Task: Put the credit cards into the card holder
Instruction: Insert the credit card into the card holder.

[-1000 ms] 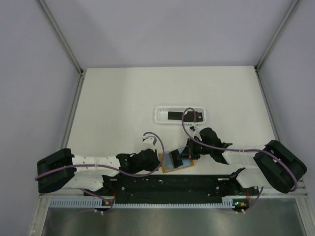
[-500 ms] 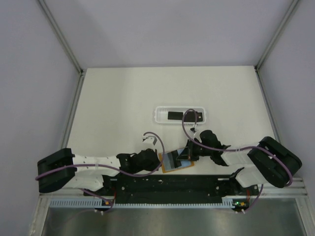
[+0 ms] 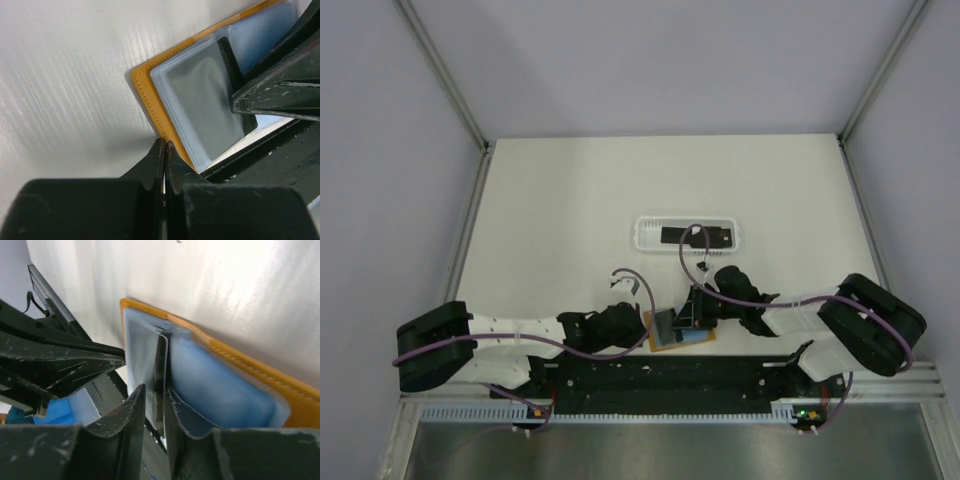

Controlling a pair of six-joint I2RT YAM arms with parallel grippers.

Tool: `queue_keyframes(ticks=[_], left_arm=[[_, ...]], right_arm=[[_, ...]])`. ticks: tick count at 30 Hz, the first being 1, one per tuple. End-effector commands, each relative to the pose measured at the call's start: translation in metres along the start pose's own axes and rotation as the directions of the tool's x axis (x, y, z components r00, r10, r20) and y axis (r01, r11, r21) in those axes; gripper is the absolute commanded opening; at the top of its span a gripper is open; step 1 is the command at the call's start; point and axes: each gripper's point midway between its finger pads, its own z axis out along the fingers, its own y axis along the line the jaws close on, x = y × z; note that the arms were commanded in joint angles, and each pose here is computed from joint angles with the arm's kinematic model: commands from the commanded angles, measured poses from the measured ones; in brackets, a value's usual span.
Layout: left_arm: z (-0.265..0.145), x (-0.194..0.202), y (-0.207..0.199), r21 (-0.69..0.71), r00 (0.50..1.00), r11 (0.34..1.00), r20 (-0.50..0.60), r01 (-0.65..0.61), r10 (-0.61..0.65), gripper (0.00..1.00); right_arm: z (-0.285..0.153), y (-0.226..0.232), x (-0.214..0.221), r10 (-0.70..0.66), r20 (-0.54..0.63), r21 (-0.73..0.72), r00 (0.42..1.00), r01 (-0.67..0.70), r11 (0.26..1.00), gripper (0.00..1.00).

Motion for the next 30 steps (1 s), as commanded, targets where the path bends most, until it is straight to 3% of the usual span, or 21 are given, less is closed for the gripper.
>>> queue_keyframes(ticks=[1, 6, 7, 9, 20, 26, 28, 30], left_arm=[[0.001, 0.006, 0.005, -0.022, 1.000, 1.000, -0.023, -0.008, 0.007, 0.00], [0.002, 0.007, 0.007, -0.029, 1.000, 1.000, -0.023, -0.006, 0.006, 0.00], [0.002, 0.007, 0.007, -0.029, 1.000, 1.000, -0.023, -0.008, 0.007, 0.00], [0.002, 0.007, 0.007, -0.029, 1.000, 1.000, -0.023, -0.006, 0.006, 0.00], [0.003, 0.008, 0.009, -0.034, 1.000, 0.999, -0.027, -0.008, 0.007, 0.00], [0.004, 0.008, 0.006, -0.025, 1.000, 1.000, -0.028, -0.005, 0.004, 0.00], [0.004, 0.007, 0.005, -0.024, 1.000, 1.000, -0.028, -0.006, 0.005, 0.00], [0.005, 0.007, 0.004, -0.024, 1.000, 1.000, -0.028, -0.007, 0.007, 0.00]], right_arm=[[-0.007, 0.000, -0.005, -0.075, 0.008, 0.085, 0.997, 0.074, 0.994, 0.28], [-0.025, 0.009, -0.023, -0.151, 0.041, 0.167, 0.988, 0.143, 0.976, 0.44], [-0.027, 0.011, -0.025, -0.162, 0.042, 0.175, 0.986, 0.152, 0.973, 0.51], [-0.031, 0.009, -0.025, -0.165, 0.035, 0.200, 0.986, 0.155, 0.968, 0.53], [-0.047, -0.002, -0.033, -0.206, 0.059, 0.314, 0.977, 0.177, 0.933, 0.53], [-0.054, -0.004, -0.043, -0.243, 0.080, 0.367, 0.967, 0.198, 0.909, 0.35], [-0.057, -0.008, -0.045, -0.256, 0.068, 0.399, 0.964, 0.209, 0.893, 0.37], [-0.060, -0.011, -0.049, -0.268, 0.065, 0.430, 0.961, 0.216, 0.877, 0.47]])
